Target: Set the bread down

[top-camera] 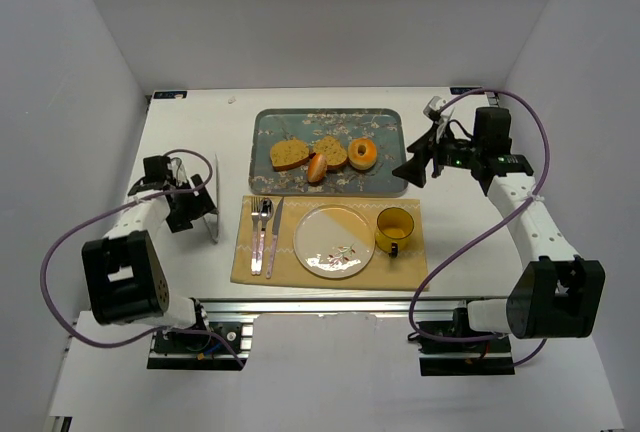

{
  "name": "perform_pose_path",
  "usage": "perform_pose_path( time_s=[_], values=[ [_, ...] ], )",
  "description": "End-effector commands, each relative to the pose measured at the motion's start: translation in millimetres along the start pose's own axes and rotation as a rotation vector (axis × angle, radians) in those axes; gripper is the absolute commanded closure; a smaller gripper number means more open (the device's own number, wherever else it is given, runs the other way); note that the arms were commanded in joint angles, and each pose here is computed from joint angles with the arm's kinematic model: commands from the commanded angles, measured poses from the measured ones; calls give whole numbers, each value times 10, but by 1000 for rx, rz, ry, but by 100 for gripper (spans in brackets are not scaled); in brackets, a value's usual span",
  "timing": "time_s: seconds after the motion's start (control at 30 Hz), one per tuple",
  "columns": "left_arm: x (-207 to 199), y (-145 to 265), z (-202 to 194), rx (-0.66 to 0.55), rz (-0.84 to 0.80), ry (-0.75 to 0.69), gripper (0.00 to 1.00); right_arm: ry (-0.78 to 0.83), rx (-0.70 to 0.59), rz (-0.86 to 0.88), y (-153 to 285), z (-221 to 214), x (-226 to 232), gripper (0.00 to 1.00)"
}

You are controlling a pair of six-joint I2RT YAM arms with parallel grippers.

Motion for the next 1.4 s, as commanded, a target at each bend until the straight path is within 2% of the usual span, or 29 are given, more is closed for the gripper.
perform_pose_path(
  time_s=[0.0,0.23,0.4,0.5,0.7,0.77,0.87,0.9,0.97,1.17,1.3,1.37],
  values=[
    [-103,-81,240,-48,-48,-49,13,33,-29,1,41,79,66,11],
    [-276,-219,353,-54,-5,-113,13,5,-26,-7,20,49,33,11],
    [-239,-340,279,-30,129,-159,14,-10,-31,-5,1,61,20,11],
    [-187,-416,186,28,203,-163,17,-12,-33,-7,0,75,8,11],
    [-151,-500,110,31,224,-165,21,-14,-38,-4,2,98,13,11],
    [-141,-523,102,30,238,-167,25,-14,-38,-4,2,101,18,11],
    [-128,-546,92,19,243,-158,39,-13,-39,-7,10,105,19,11],
    [-128,-565,80,20,243,-156,48,-12,-41,-9,16,111,18,11],
    [-132,-572,84,13,240,-153,53,-11,-42,-9,21,116,24,11],
    [-203,-498,153,-24,198,-147,79,-6,-42,-5,30,120,48,11],
    [-511,-154,373,-117,31,-162,82,-2,-43,-6,45,120,60,11],
    [-702,108,496,-185,-75,-168,76,-2,-43,-6,53,116,68,11]
  ],
)
Point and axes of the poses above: each gripper's point midway between its finger pads, its own y axis back along the fingers, its own x axis along the line the jaws close on, z = x × y, the point moved 5 cm from there along y, back along the fingers, and after that the axes turned 4 degrees about -y, right-handed, at the moved point
